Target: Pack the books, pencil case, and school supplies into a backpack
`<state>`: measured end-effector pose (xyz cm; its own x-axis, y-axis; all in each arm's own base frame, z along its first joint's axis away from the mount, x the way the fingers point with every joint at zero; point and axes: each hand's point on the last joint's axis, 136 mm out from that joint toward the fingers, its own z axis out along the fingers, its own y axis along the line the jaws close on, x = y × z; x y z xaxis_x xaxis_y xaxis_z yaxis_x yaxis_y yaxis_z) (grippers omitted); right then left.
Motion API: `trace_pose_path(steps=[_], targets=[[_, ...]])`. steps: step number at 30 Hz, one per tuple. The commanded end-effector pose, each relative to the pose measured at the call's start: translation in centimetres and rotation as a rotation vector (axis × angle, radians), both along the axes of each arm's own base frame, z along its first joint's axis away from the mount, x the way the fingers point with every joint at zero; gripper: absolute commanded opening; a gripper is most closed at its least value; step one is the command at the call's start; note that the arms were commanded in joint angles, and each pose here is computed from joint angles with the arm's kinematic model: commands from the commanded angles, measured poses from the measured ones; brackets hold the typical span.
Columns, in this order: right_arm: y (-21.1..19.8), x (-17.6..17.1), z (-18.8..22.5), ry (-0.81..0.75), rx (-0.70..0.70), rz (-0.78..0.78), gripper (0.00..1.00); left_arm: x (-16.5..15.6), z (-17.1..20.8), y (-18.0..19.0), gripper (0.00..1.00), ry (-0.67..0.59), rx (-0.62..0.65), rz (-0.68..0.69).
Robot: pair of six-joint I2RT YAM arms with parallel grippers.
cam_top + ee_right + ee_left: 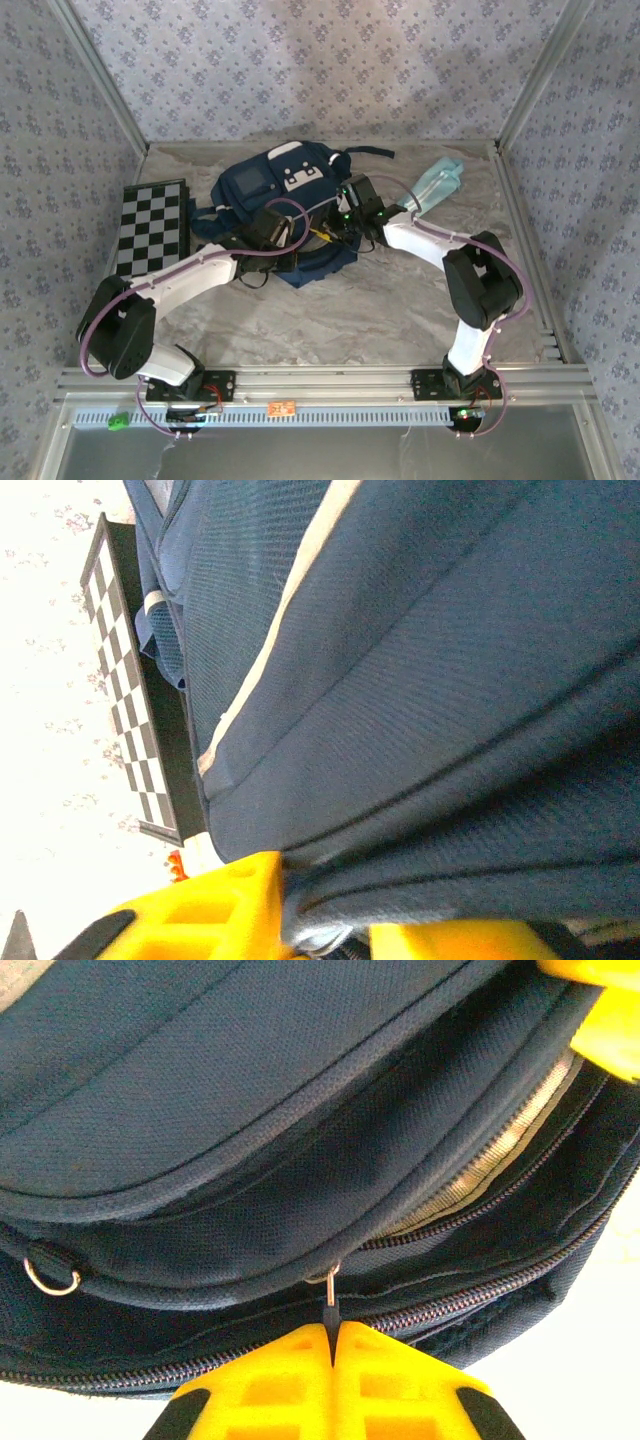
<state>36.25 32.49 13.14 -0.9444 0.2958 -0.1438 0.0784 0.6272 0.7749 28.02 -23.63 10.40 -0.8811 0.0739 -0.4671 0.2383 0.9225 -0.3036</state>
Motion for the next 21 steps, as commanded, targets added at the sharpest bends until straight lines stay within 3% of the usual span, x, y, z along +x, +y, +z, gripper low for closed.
trace_pose_path(steps=[1, 6, 13, 21], targets=[[1.0, 1.1, 0.9, -0.037, 0.026, -0.015, 0.20, 0.9, 2.1, -0.9, 0.00, -0.068, -0.023, -0.018], [0.1, 0.9, 1.9, -0.047, 0.030, -0.035, 0.00, 0.5, 2.9, 1.0, 0.00, -0.107, 0.029, 0.007], [-0.6, 0.9, 5.0, -0.069, 0.091, -0.066, 0.00, 0.5, 2.0, 5.5, 0.00, -0.096, 0.109, 0.102], [-1.7, 0.1, 4.4, -0.038, 0.111, -0.096, 0.00, 2.6, 1.5, 9.9, 0.00, -0.099, 0.176, 0.210]])
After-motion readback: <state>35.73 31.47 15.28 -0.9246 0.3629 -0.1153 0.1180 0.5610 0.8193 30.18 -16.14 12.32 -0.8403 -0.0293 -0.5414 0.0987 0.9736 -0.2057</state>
